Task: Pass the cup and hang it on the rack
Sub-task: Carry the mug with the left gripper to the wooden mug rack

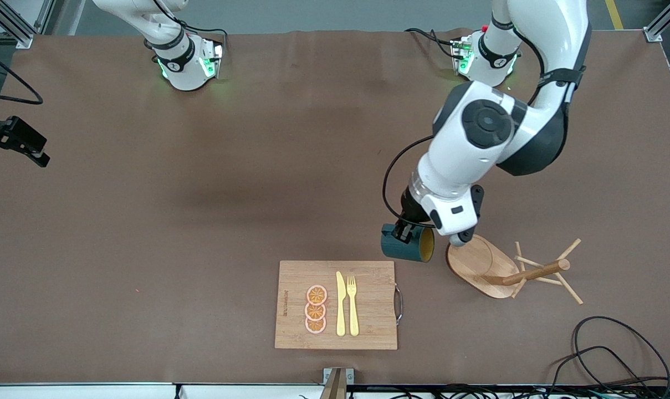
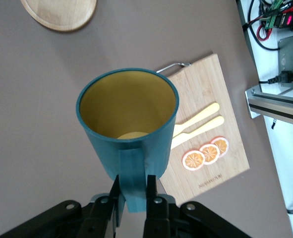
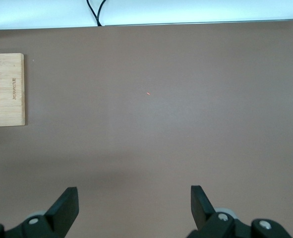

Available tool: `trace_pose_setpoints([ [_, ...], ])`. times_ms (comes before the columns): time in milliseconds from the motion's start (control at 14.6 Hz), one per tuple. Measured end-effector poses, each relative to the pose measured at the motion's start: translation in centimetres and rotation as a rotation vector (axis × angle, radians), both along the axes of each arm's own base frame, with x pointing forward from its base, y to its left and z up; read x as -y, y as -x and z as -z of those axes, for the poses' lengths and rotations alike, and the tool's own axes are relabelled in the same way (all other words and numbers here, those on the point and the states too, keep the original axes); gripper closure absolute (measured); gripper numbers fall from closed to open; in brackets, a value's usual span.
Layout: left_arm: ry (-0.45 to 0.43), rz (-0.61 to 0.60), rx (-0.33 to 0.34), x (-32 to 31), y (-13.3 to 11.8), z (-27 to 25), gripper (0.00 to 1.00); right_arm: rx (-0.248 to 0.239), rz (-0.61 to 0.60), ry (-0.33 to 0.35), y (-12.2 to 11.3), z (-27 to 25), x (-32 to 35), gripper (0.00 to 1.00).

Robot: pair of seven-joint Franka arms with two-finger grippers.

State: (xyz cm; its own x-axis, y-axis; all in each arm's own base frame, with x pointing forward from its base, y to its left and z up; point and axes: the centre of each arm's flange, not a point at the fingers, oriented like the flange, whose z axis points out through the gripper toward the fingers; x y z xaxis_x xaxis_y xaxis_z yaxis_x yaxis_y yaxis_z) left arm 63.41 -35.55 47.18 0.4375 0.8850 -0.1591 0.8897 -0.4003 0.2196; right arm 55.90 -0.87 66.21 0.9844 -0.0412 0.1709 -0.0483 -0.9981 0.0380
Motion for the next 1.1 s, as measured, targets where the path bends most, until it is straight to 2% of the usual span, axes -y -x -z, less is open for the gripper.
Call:
trace_pose_setpoints([
  [548, 0.239, 0.003, -0.062, -5.3, -2.7, -0.8, 0.79, 0.0, 0.0, 0.0, 0.0, 0.0, 0.0, 0.0],
  [890, 0.377, 0.059, -0.034, -10.2, -4.8, -1.0, 0.79, 0.0, 0.0, 0.0, 0.0, 0.0, 0.0, 0.0],
  [1095, 0.419, 0.09, -0.046, -13.0, -5.5, -0.2, 0.79, 0.001, 0.0, 0.0, 0.0, 0.0, 0.0, 0.0],
])
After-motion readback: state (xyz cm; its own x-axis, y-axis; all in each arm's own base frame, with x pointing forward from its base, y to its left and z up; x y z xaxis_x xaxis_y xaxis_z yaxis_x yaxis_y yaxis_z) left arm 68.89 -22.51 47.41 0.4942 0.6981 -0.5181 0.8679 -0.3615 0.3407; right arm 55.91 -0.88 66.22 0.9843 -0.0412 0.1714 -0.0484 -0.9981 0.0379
